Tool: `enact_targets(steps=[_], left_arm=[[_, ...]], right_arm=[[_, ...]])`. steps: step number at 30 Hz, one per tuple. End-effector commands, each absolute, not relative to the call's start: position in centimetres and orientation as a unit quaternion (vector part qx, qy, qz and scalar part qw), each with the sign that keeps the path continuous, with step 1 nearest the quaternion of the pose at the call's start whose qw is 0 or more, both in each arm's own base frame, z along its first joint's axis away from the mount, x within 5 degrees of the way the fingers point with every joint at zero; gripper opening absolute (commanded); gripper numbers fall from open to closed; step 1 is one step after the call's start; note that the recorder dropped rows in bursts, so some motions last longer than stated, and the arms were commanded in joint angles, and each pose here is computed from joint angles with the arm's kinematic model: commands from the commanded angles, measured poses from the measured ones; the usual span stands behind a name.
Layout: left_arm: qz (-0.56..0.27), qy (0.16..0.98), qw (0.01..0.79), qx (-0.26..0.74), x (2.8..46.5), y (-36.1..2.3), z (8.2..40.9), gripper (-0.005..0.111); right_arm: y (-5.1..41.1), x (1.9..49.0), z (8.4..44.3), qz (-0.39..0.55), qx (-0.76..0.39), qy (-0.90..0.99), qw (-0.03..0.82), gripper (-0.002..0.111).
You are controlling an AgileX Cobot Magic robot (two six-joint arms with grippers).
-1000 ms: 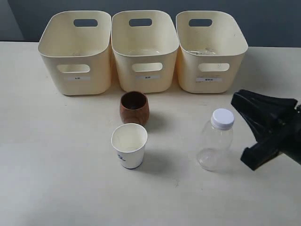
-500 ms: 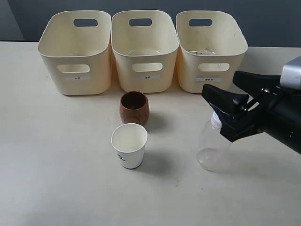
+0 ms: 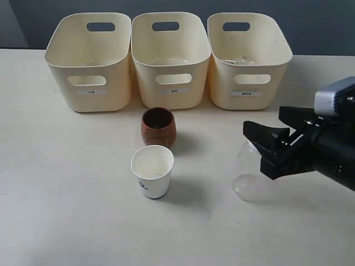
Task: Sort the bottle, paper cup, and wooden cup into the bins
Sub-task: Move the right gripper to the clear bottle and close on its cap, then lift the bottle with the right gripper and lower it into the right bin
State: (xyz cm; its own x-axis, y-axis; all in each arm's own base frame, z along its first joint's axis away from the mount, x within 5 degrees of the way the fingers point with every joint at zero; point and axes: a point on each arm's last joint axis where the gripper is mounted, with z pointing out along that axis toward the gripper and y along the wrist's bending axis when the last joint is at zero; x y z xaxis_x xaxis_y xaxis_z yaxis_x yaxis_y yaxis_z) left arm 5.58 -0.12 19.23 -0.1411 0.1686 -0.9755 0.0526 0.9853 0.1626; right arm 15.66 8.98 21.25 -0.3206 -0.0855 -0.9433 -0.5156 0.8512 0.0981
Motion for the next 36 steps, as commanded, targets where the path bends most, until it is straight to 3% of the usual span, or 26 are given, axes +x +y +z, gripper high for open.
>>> enact_targets(steps=[1,36], left_arm=[[0.041,0.753,0.653,0.072,5.6,-0.1,19.2,0.0],[0.041,0.753,0.653,0.072,5.6,-0.1,19.2,0.0]], right_arm=[[8.9,15.7,20.8,0.183,-0.191,0.806,0.529,0.068],[10.0,17.0,18.0,0.194,-0.187,0.835,0.48,0.068]])
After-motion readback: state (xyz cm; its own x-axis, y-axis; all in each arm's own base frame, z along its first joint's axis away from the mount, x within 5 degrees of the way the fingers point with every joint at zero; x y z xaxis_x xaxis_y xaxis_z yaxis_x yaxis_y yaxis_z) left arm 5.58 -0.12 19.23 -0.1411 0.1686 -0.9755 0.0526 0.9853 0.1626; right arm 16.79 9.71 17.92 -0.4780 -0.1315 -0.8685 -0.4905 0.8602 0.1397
